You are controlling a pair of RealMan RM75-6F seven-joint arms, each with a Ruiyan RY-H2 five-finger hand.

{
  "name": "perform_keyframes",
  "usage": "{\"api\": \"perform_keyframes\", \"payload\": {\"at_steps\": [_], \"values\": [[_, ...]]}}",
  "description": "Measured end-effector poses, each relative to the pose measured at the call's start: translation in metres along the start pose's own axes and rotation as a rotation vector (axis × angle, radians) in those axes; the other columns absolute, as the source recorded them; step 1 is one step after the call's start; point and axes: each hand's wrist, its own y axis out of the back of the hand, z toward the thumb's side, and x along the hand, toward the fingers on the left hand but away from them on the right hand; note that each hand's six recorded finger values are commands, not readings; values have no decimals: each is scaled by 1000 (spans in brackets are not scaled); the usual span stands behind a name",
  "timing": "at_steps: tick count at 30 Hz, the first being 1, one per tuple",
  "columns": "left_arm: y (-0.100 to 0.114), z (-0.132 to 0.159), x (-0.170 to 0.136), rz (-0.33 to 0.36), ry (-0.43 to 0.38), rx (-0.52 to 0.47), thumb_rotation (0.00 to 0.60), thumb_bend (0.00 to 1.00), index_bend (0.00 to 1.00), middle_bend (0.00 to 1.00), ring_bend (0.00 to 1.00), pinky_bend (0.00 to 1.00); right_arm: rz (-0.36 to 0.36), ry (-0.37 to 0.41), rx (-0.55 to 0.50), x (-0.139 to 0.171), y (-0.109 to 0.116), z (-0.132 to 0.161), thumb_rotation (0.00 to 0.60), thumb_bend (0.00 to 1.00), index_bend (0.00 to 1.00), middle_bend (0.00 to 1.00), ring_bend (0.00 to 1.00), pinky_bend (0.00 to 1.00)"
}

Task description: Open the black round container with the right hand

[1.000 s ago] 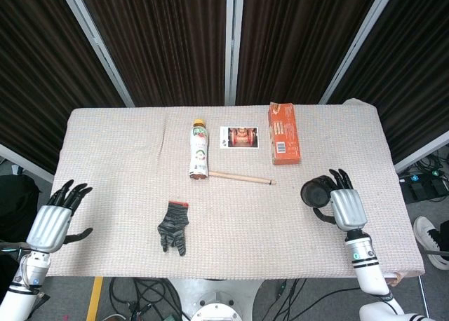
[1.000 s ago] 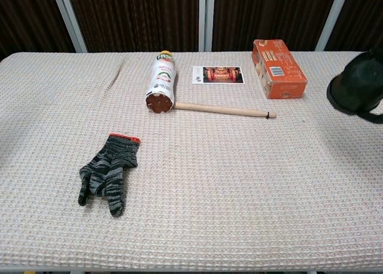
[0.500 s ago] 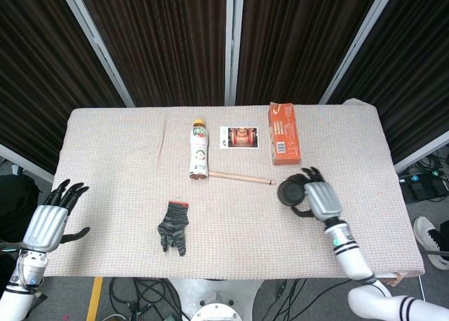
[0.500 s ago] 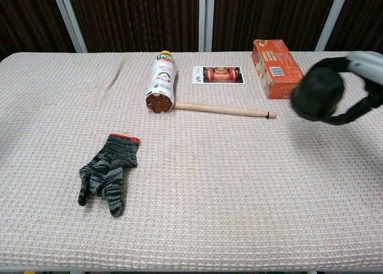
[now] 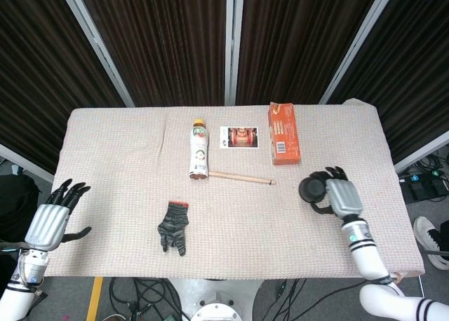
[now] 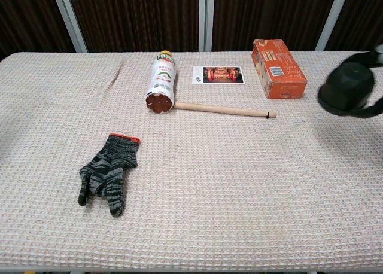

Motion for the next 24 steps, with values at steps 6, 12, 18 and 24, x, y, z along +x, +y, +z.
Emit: {"api": "perform_keyframes", "payload": {"at_steps": [6, 12, 18, 24], "values": [[5, -2, -2, 11, 12, 5, 600, 126, 138, 108, 0, 172, 67, 134, -14, -5, -18, 51, 600, 309, 467, 480, 92, 0], [7, -3, -1, 9, 18, 14, 600, 126, 138, 108, 0, 172, 142, 387, -92, -3, -52, 167, 600, 306, 461, 481, 92, 0], [-3, -1, 1, -23, 8, 12, 600, 125, 138, 108, 0, 172, 70, 233, -91, -8, -28, 105, 600, 308, 459, 480, 92, 0], [-6, 5, 3, -25, -5, 9, 600, 126, 138, 108, 0, 172, 3, 1, -105, 10, 11, -6, 600, 309, 458, 480, 92, 0]]}}
